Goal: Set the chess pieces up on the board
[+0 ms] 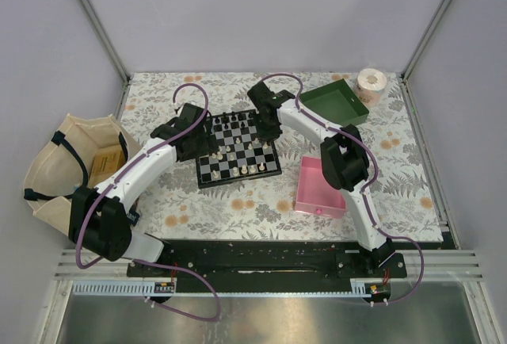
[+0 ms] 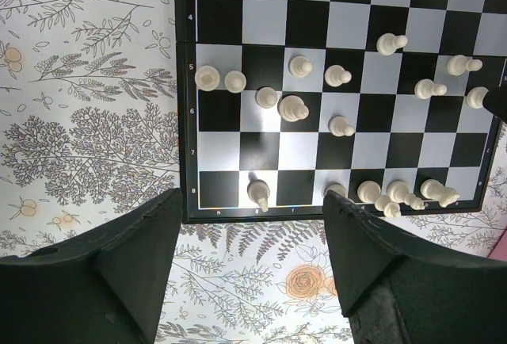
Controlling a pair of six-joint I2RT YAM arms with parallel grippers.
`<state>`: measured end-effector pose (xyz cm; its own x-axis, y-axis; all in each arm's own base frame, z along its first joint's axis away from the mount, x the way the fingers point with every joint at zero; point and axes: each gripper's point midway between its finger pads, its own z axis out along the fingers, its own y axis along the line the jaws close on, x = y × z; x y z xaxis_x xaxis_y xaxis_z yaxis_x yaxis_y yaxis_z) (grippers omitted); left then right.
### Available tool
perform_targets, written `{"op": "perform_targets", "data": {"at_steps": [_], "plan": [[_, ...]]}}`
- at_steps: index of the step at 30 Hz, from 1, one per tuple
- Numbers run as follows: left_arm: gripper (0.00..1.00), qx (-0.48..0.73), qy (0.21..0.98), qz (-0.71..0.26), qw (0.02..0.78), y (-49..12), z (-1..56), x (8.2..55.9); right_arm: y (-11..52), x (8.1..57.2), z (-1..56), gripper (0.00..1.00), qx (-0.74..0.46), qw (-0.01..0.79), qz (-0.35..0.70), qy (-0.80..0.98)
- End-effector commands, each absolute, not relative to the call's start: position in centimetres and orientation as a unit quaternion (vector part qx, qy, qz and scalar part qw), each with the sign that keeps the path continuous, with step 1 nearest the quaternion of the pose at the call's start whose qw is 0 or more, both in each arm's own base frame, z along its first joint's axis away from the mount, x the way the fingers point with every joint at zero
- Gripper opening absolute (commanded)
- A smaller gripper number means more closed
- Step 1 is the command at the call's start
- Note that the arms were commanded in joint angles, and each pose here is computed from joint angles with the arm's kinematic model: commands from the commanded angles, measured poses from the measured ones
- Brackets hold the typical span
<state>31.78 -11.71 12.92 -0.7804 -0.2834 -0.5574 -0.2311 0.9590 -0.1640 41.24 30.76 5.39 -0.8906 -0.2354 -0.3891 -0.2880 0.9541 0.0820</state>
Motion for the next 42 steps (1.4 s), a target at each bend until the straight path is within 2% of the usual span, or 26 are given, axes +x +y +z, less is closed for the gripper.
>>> {"op": "perform_targets", "data": {"at_steps": [1, 6, 8, 9, 12, 14, 20, 22, 24, 27, 42], "plan": [[0.75, -0.137, 0.934, -0.045, 0.327, -11.5, 14.2, 32.7, 30.3, 41.1, 5.9, 0.31, -0.132, 0.189, 0.071, 0.970], [0.75, -0.137, 0.934, -0.043, 0.327, -11.5, 14.2, 32.7, 30.2, 40.8, 5.7, 0.31, -0.134, 0.186, 0.069, 0.971], [0.75, -0.137, 0.935, -0.043, 0.325, -11.5, 14.1, 32.7, 30.2, 40.9, 5.9, 0.22, -0.135, 0.192, 0.073, 0.969], [0.75, -0.138, 0.934, -0.043, 0.326, -11.5, 14.1, 32.7, 30.2, 41.0, 6.3, 0.22, -0.133, 0.199, 0.075, 0.968], [0.75, -0.136, 0.934, -0.045, 0.326, -11.6, 14.2, 32.7, 30.2, 41.2, 6.6, 0.32, -0.131, 0.207, 0.076, 0.966], [0.76, -0.136, 0.935, -0.044, 0.326, -11.5, 14.1, 32.7, 30.4, 41.2, 6.6, 0.35, -0.134, 0.206, 0.079, 0.966], [0.75, -0.136, 0.935, -0.043, 0.324, -11.5, 14.0, 32.7, 30.3, 40.9, 6.6, 0.27, -0.133, 0.205, 0.081, 0.966], [0.75, -0.136, 0.935, -0.045, 0.323, -11.6, 13.9, 32.7, 30.3, 40.9, 6.8, 0.28, -0.136, 0.209, 0.082, 0.965], [0.76, -0.135, 0.936, -0.048, 0.322, -11.7, 13.9, 32.7, 30.2, 41.0, 6.7, 0.36, -0.134, 0.211, 0.079, 0.965], [0.75, -0.135, 0.936, -0.048, 0.321, -11.7, 13.8, 32.7, 30.3, 41.2, 7.1, 0.38, -0.135, 0.215, 0.080, 0.964], [0.76, -0.134, 0.937, -0.049, 0.319, -11.8, 13.6, 32.8, 31.1, 42.3, 7.6, 0.32, -0.140, 0.214, 0.082, 0.963]]}}
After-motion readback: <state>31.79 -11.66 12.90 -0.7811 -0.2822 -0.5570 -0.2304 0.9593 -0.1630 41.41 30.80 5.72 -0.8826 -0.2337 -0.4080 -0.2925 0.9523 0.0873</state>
